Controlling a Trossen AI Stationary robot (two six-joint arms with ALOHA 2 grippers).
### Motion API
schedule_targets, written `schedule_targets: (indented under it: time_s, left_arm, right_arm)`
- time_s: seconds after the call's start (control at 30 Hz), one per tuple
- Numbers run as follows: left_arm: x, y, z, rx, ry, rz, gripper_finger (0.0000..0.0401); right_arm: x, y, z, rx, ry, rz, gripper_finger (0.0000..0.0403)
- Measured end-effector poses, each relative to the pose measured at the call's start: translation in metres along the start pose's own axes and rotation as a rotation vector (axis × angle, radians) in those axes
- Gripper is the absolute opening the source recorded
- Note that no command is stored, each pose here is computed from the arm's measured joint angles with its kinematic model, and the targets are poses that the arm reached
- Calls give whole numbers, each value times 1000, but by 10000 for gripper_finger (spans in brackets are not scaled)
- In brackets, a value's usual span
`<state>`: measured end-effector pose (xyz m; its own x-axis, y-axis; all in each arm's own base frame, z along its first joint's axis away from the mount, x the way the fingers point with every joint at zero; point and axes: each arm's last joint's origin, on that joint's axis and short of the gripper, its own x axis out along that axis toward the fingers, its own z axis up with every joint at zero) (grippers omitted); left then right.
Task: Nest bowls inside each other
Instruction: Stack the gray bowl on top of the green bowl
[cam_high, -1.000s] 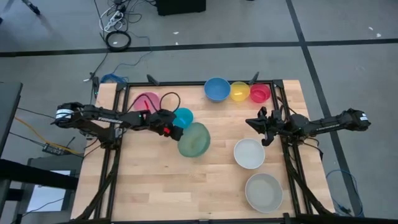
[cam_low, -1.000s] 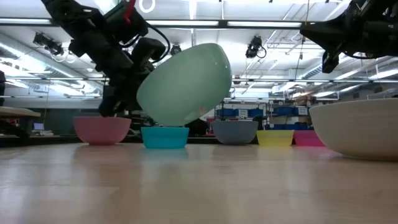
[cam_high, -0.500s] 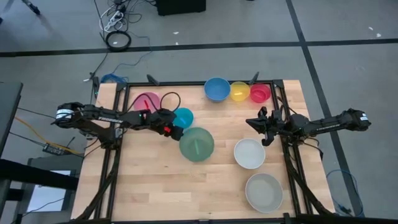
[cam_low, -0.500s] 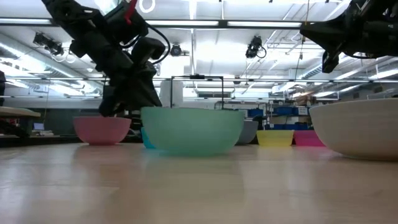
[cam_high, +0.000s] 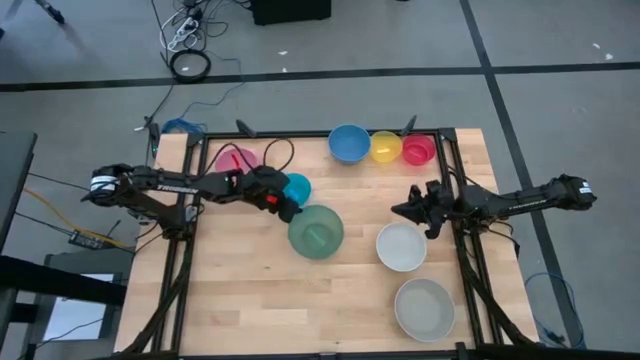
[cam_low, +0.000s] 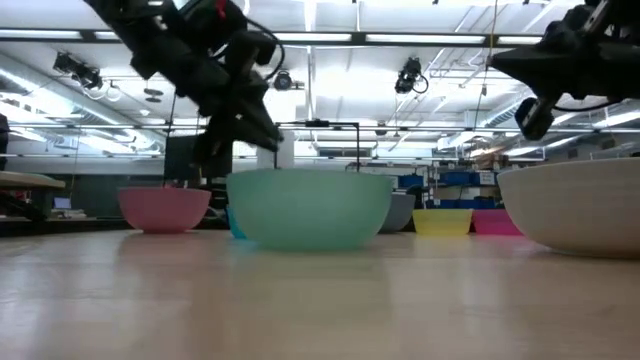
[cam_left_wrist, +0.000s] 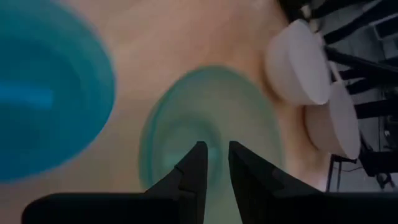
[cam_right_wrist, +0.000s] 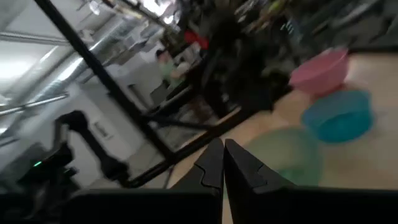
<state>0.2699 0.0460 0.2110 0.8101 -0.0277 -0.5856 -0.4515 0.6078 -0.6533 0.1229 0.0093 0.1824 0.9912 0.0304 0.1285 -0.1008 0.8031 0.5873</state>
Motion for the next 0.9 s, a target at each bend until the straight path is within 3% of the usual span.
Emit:
schedule_targets:
  time_s: [0.23,0.43,0.7,0.8,0.9]
  left_arm:
    - [-12,-21,30,130,-50,-32,75]
    - [-26,-37,55,236,-104,-34,75]
    - [-40,-44,77,325,-169,-17,74]
    - [-44,-47,83,328,-185,-19,74]
    - [-45,-48,85,343,-195,-20,74]
  right_arm:
    - [0,4,1,8,-1,63,4]
    - [-1,7,13,-100,-147,56,4]
    - [-4,0,28,-143,-327,-78,16]
    - [-3,-4,27,-80,-278,-49,29]
    - [-1,-6,20,44,-123,54,40]
